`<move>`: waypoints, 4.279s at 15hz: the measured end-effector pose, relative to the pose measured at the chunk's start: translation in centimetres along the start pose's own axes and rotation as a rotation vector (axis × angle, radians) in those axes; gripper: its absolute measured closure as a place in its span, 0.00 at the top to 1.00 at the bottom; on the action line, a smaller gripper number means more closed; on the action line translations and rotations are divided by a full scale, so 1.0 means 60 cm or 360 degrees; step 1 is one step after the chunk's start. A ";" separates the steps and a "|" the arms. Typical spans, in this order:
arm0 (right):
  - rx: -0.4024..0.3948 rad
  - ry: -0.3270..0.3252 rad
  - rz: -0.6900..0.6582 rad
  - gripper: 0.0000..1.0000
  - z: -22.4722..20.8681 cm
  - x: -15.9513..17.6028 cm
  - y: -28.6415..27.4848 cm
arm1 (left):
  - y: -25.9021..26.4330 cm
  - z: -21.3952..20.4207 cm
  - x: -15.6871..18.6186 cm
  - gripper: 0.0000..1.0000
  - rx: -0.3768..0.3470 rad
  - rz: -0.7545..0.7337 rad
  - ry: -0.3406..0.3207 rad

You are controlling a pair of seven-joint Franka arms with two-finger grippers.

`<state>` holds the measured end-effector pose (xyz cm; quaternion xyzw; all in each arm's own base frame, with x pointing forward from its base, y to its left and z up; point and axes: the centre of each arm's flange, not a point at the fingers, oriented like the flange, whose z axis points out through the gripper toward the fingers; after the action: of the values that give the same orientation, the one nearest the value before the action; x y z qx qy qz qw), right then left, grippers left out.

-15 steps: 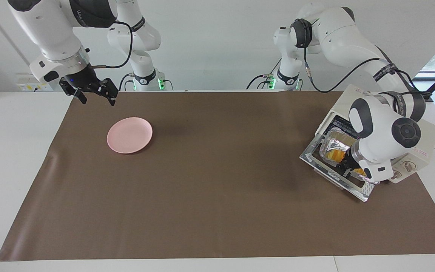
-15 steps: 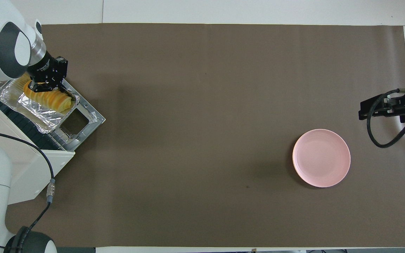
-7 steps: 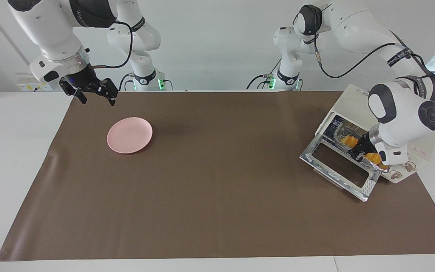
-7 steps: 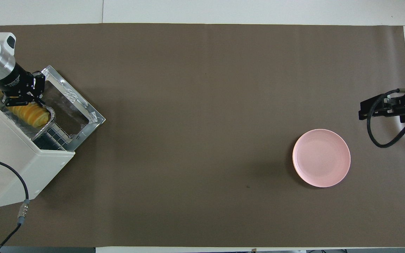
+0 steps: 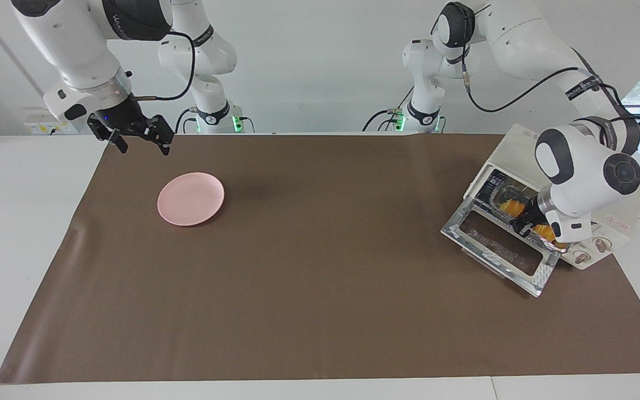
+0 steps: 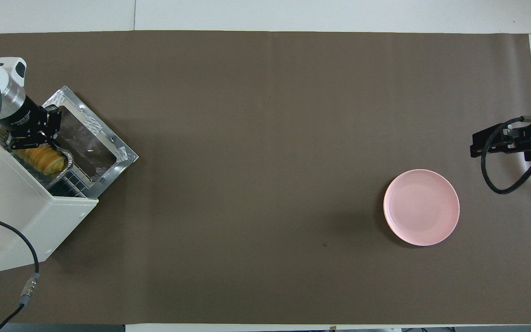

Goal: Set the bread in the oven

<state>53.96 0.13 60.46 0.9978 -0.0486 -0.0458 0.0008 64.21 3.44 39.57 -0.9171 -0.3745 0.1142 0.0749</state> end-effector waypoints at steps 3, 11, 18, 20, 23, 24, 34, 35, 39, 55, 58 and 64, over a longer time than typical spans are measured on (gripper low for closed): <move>0.0000 0.0000 0.0000 1.00 0.000 0.000 0.000 | -0.007 0.002 -0.005 0.02 0.0006 0.0004 0.0001; 0.0000 0.0000 0.0000 1.00 0.000 0.000 0.000 | -0.008 0.008 -0.008 0.02 0.0052 0.0027 0.0044; 0.0000 0.0000 0.0000 1.00 0.000 0.000 0.000 | -0.005 0.009 -0.009 0.19 0.0048 0.0044 0.0054; 0.0000 0.0000 0.0000 1.00 0.000 0.000 0.000 | -0.004 0.010 -0.010 0.40 0.0045 0.0052 0.0058; 0.0000 0.0000 0.0000 1.00 0.000 0.000 0.000 | 0.003 0.009 -0.015 0.71 0.0059 0.0076 0.0080; 0.0000 0.0000 0.0000 1.00 0.000 0.000 0.000 | 0.007 0.008 -0.019 0.81 0.0068 0.0088 0.0091; 0.0000 0.0000 0.0000 1.00 0.000 0.000 0.000 | 0.052 -0.028 -0.057 1.00 0.0051 0.0216 0.0224; 0.0000 0.0000 0.0000 1.00 0.000 0.000 0.000 | 0.057 -0.030 -0.063 1.00 0.0076 0.0239 0.0246; 0.0000 0.0000 0.0000 1.00 0.000 0.000 0.000 | 0.074 -0.036 -0.088 1.00 0.0150 0.0410 0.0270; 0.0000 0.0000 0.0000 1.00 0.000 0.000 0.000 | -0.126 -0.246 -0.168 1.00 -0.0046 0.0998 0.0122; 0.0000 0.0000 0.0000 1.00 0.000 0.000 0.000 | -0.142 -0.249 -0.203 1.00 -0.0058 0.1083 0.0110; 0.0000 0.0000 0.0000 1.00 0.000 0.000 0.000 | -0.129 -0.258 -0.214 1.00 -0.0093 0.1239 0.0190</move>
<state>53.96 0.13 60.46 0.9978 -0.0486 -0.0458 0.0008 54.21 -0.93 58.16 -0.9973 0.0033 0.0698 0.0215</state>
